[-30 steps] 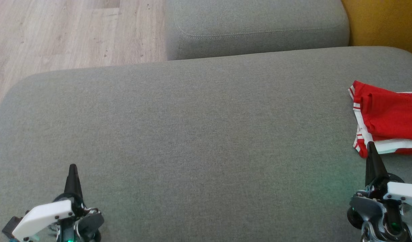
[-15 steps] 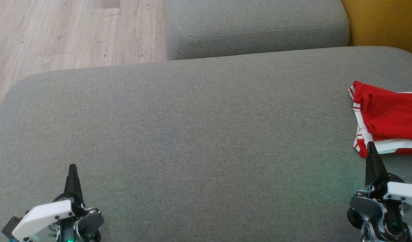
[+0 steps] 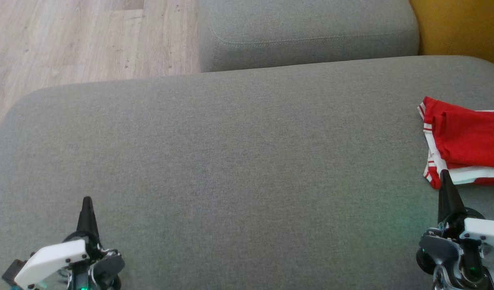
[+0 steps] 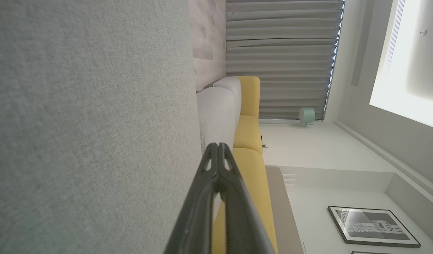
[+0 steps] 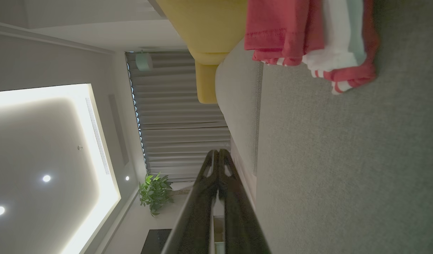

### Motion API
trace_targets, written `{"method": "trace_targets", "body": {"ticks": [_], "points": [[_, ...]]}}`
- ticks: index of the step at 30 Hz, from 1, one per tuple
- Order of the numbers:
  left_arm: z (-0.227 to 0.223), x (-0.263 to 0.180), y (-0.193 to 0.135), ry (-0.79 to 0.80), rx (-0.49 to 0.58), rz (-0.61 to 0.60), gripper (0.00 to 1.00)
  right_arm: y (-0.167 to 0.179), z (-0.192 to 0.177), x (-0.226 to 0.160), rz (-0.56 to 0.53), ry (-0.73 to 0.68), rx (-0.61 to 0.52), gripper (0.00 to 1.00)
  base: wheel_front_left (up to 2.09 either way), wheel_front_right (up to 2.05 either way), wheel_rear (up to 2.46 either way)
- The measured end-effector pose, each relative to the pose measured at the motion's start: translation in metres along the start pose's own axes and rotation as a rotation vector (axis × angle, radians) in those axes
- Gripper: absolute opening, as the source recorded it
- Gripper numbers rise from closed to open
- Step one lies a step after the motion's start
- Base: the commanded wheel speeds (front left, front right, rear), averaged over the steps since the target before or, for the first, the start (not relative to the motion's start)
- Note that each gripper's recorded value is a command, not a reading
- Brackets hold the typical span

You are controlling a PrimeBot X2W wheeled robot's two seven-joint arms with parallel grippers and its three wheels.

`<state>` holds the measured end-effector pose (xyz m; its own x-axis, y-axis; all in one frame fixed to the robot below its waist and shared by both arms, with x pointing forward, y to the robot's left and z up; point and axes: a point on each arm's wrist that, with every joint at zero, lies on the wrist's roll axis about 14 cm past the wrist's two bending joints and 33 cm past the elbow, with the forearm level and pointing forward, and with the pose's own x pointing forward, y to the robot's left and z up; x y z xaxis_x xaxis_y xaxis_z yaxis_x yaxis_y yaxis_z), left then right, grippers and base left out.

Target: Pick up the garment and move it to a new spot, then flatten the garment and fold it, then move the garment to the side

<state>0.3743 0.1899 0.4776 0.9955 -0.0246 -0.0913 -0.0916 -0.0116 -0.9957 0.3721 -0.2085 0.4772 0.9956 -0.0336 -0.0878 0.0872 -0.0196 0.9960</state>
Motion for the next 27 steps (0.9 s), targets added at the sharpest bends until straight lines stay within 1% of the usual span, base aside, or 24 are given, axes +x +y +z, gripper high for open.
{"method": "trace_targets", "body": {"ticks": [27], "points": [[0.0001,0.0000,0.0000,0.000,0.000,0.000,0.00,-0.0001,0.0000,0.0000,-0.001,0.001,-0.006,0.00,0.00,0.00,0.00]]}}
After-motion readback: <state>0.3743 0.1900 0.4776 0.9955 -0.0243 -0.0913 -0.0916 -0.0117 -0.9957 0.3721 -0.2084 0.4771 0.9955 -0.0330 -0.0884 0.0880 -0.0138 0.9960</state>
